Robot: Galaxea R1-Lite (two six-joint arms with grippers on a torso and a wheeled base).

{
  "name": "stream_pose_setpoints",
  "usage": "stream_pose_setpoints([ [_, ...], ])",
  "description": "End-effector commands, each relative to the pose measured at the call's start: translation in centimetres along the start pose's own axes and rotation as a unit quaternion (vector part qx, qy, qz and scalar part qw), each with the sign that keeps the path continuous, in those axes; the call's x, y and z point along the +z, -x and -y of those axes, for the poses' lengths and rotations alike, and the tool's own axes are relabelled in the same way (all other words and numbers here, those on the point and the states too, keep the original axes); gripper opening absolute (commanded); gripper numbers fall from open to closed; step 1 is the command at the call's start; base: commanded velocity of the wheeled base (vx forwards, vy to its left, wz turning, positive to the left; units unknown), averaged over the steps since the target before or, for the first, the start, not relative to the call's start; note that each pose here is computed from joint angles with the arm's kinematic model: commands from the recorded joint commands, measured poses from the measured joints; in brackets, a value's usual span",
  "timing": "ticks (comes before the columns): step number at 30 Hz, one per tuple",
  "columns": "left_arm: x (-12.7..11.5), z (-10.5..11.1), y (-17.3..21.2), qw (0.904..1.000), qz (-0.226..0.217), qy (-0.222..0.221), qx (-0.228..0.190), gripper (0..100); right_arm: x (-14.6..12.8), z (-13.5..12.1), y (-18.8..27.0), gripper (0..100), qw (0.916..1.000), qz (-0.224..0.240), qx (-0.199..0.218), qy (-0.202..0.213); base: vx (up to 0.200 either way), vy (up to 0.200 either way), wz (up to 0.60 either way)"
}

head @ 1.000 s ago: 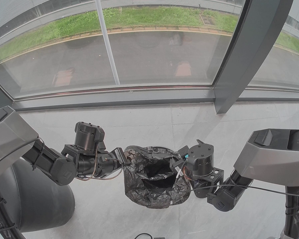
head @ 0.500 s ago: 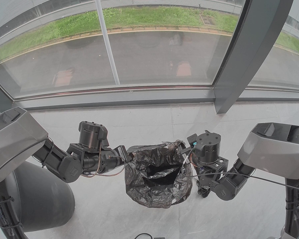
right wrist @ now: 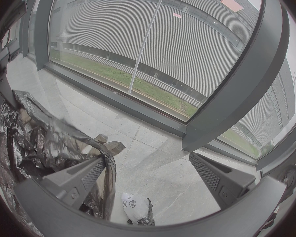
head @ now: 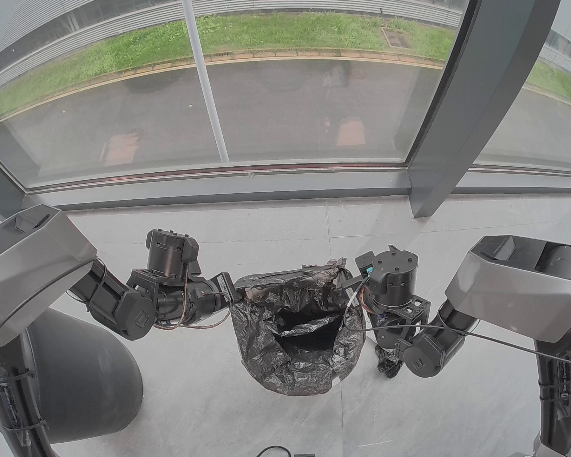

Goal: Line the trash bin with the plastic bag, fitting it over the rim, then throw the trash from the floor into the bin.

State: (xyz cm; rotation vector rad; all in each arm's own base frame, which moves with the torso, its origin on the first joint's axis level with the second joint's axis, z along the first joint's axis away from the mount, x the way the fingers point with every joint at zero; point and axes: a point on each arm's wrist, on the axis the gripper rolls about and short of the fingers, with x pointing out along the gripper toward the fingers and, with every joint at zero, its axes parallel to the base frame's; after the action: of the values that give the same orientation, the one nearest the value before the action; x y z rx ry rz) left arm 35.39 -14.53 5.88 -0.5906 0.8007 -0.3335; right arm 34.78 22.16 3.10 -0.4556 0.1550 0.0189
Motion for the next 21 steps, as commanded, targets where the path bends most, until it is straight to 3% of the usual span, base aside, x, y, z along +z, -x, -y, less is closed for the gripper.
stream_pose_setpoints([
  [1,-0.1,-0.7,-0.7,1.0,-0.005,0.003,0.008,0,-0.6,-0.3,-0.6,100,1.0,-0.001,-0.003,-0.001,0.0,0.0,0.0],
  [21,-0.6,-1.5,-1.7,0.9999,-0.01,0.004,0.012,0,-1.6,-0.5,-1.0,100,0.9999,0.008,-0.011,-0.01,0.0,0.0,0.0],
])
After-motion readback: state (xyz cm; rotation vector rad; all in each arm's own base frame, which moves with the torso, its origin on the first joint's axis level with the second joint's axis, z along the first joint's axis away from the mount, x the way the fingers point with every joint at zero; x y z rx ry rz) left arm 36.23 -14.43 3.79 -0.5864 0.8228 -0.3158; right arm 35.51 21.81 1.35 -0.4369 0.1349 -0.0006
